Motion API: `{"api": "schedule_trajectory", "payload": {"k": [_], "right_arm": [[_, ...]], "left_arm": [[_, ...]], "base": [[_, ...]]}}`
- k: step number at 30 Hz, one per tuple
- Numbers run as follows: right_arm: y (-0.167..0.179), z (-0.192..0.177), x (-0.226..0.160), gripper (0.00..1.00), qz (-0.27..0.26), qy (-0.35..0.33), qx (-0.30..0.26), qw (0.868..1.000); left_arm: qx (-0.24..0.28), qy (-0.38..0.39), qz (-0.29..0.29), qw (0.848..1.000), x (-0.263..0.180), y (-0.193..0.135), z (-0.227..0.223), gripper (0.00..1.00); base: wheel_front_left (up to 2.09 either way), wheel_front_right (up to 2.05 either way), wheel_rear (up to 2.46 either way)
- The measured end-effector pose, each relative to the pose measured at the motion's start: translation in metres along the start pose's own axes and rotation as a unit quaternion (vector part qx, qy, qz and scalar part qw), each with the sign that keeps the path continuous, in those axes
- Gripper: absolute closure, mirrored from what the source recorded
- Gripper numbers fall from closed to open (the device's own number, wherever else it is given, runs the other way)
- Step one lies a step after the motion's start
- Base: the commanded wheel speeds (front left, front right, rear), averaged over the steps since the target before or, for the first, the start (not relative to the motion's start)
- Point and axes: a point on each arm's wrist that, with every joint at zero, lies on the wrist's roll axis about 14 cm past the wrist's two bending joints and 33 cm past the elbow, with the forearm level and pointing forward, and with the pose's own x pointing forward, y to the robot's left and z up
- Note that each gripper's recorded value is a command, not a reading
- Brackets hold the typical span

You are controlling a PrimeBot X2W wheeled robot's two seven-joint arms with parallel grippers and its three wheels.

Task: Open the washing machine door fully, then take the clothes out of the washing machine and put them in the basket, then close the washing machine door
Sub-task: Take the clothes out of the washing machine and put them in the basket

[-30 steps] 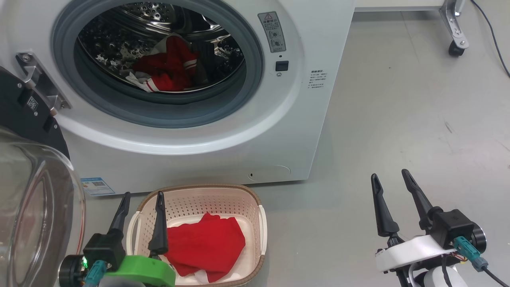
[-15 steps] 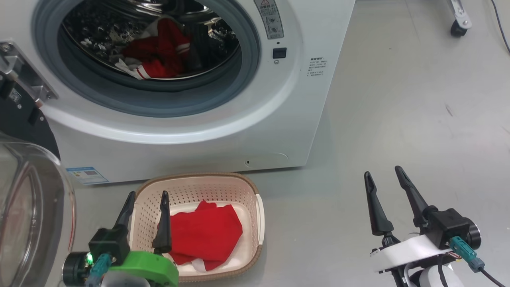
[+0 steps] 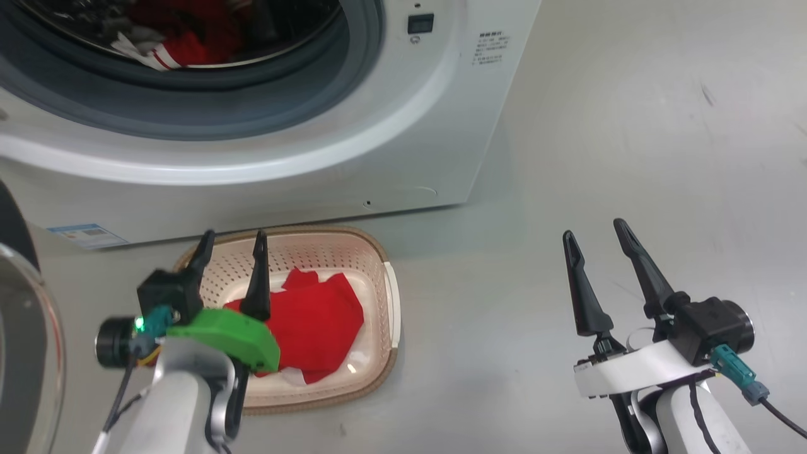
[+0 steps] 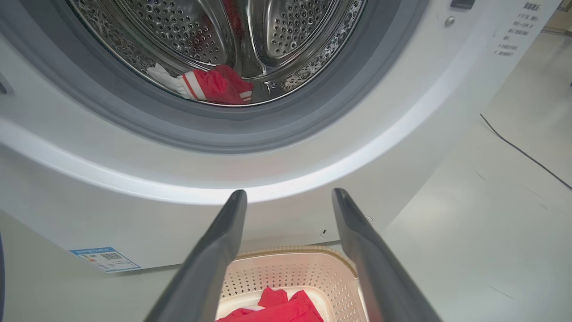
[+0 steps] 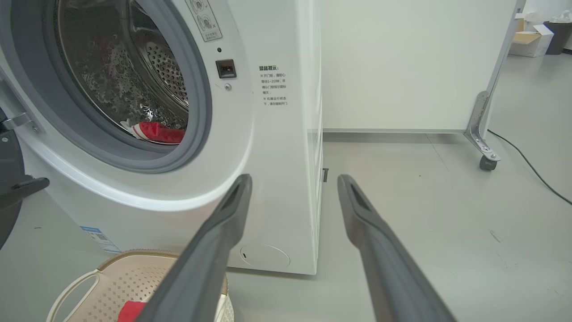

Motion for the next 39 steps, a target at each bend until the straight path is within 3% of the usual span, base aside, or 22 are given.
{"api": "schedule_trajectory", "payload": {"k": [8,24,39], "right_arm": [[-0.009,-0.013,0.018,0.0,-0.009,0.012,0.014,1.0],[-0.038,-0.043,0.043,0.0,-0.041,0.038,0.041,0.998],[-0.057,-0.062,0.041,0.0,-0.073,0.065,0.05,0.994]], "left_arm": [[0.013,0.048,-0.035,0.998,0.061,-0.008,-0.007,0.0],[0.097,0.103,-0.047,0.989,0.179,0.024,0.015,0.0],[0.172,0.145,-0.037,0.974,0.243,0.041,0.025,0.0]], "base": [[0.0,0.0,0.0],[0.0,0.0,0.0],[0.0,0.0,0.0]]}}
